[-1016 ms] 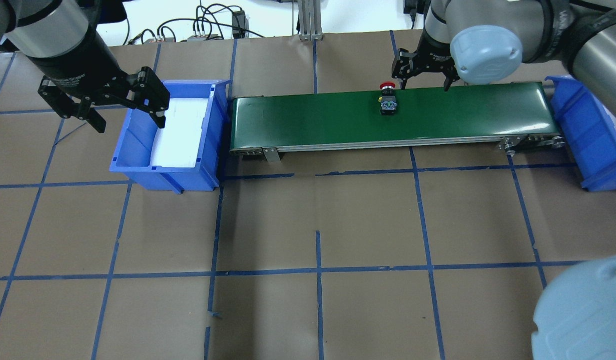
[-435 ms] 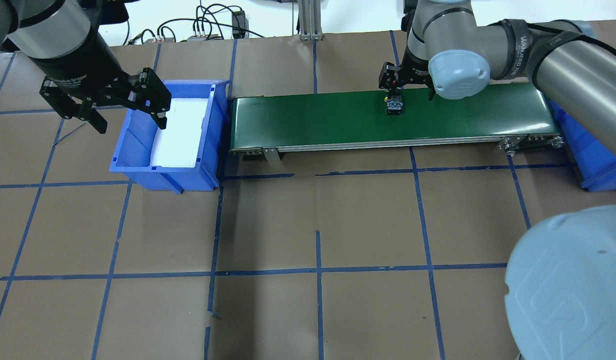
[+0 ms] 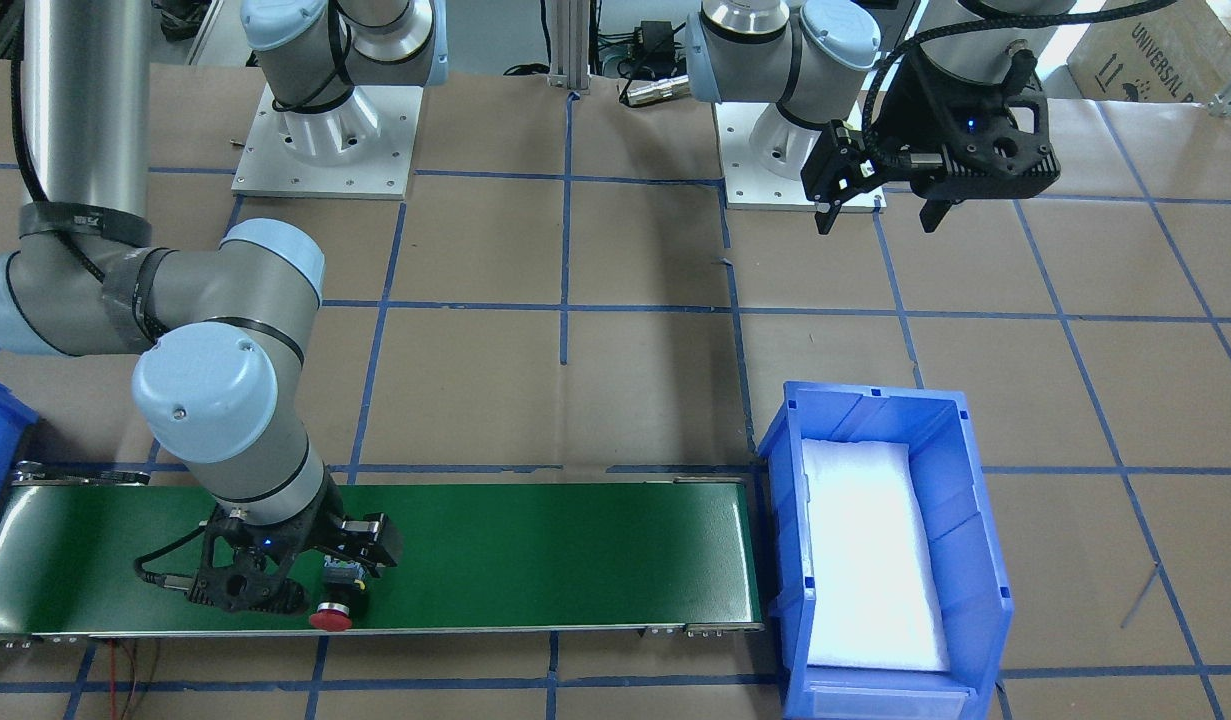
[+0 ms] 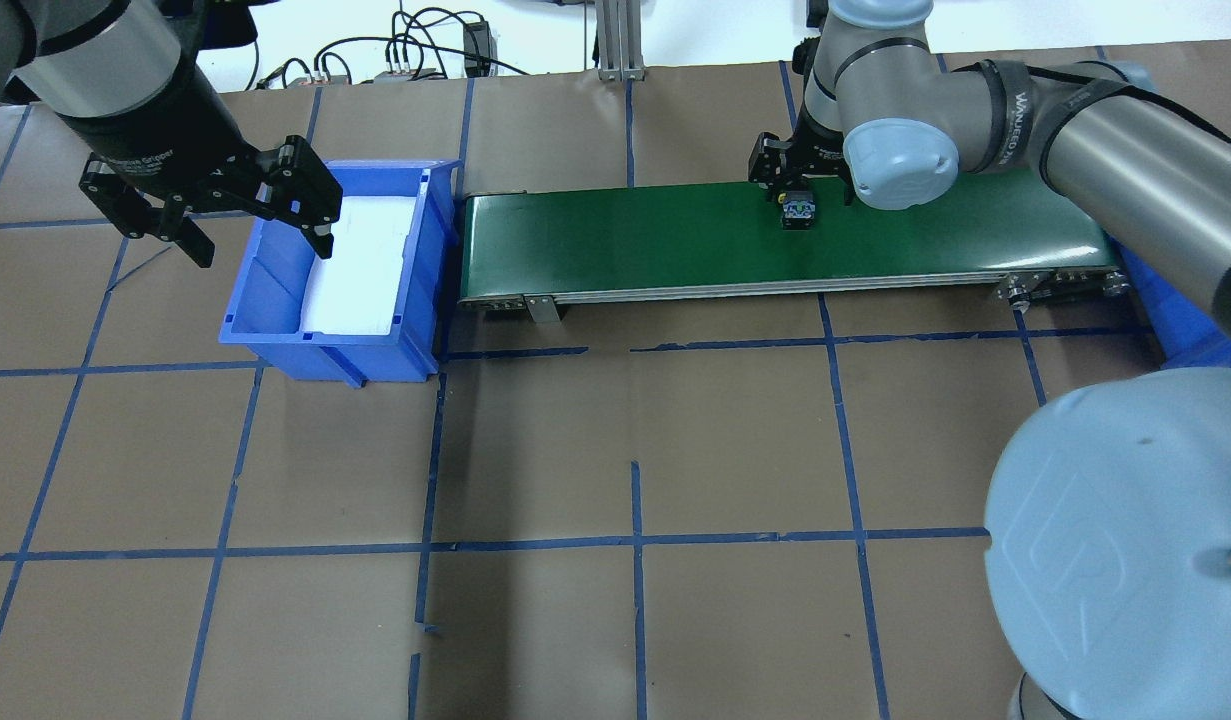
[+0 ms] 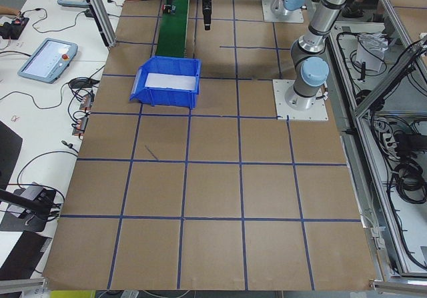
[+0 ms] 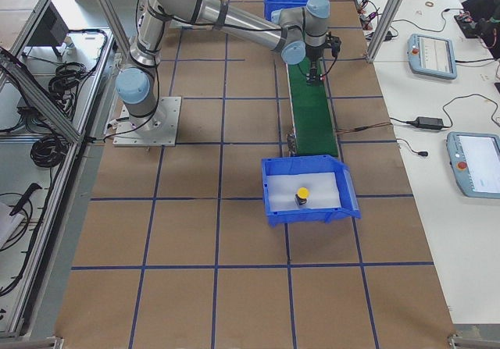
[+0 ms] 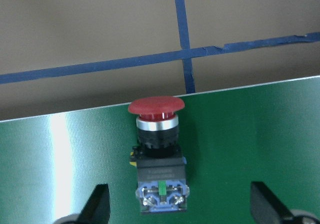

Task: Transport two buttons from left to right
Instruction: 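Lower the right gripper and grasp the red button, then lift the red button into the far-end blue bin and release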

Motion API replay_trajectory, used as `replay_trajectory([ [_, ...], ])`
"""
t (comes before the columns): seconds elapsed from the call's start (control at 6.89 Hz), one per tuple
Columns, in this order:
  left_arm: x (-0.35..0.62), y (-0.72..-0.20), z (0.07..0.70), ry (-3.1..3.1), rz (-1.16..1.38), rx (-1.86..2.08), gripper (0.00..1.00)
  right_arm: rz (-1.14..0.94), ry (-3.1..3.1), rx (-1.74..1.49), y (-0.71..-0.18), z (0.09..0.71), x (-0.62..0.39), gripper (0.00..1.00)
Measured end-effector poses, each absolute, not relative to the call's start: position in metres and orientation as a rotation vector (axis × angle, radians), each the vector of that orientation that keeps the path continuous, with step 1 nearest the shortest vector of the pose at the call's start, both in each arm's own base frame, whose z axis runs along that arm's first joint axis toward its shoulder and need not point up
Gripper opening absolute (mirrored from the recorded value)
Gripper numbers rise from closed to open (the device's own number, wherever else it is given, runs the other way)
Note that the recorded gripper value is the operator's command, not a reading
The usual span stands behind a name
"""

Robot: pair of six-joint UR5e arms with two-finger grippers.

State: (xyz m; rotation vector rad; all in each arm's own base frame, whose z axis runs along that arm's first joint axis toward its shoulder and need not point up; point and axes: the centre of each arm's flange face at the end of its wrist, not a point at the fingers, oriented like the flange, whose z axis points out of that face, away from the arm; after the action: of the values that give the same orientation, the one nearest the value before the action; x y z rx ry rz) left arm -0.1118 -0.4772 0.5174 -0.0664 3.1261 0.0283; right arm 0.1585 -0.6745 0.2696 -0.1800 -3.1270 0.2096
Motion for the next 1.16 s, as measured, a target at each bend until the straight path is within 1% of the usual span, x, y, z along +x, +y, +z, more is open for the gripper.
replay_trajectory([
  [0.15, -0.112, -0.477, 0.517, 3.125, 0.028, -0.066, 1.0, 0.215, -3.128, -0.177, -0.679, 0.265, 0.159, 0.87],
  [0.29, -0.112, -0.477, 0.517, 3.124, 0.028, -0.066, 1.0, 0.217, -3.128, -0.175, -0.683, 0.259, 0.159, 0.47],
  [0.44, -0.112, -0.477, 0.517, 3.124, 0.029, -0.065, 1.0, 0.213, -3.126, -0.176, -0.683, 0.255, 0.158, 0.22],
  [0.58, -0.113, -0.477, 0.517, 3.125, 0.03, -0.062, 1.0, 0.206, -3.121, -0.171, -0.682, 0.254, 0.156, 0.08],
  [0.73, -0.113, -0.477, 0.517, 3.124, 0.03, -0.061, 1.0, 0.2, -3.114, -0.156, -0.681, 0.258, 0.151, 0.05],
  [0.87, -0.113, -0.477, 0.517, 3.124, 0.03, -0.061, 1.0, 0.188, -3.107, -0.151, -0.679, 0.276, 0.138, 0.05],
  [1.16, -0.114, -0.476, 0.516, 3.125, 0.032, -0.059, 1.0, 0.127, -3.1, -0.159, -0.659, 0.344, 0.082, 0.09],
])
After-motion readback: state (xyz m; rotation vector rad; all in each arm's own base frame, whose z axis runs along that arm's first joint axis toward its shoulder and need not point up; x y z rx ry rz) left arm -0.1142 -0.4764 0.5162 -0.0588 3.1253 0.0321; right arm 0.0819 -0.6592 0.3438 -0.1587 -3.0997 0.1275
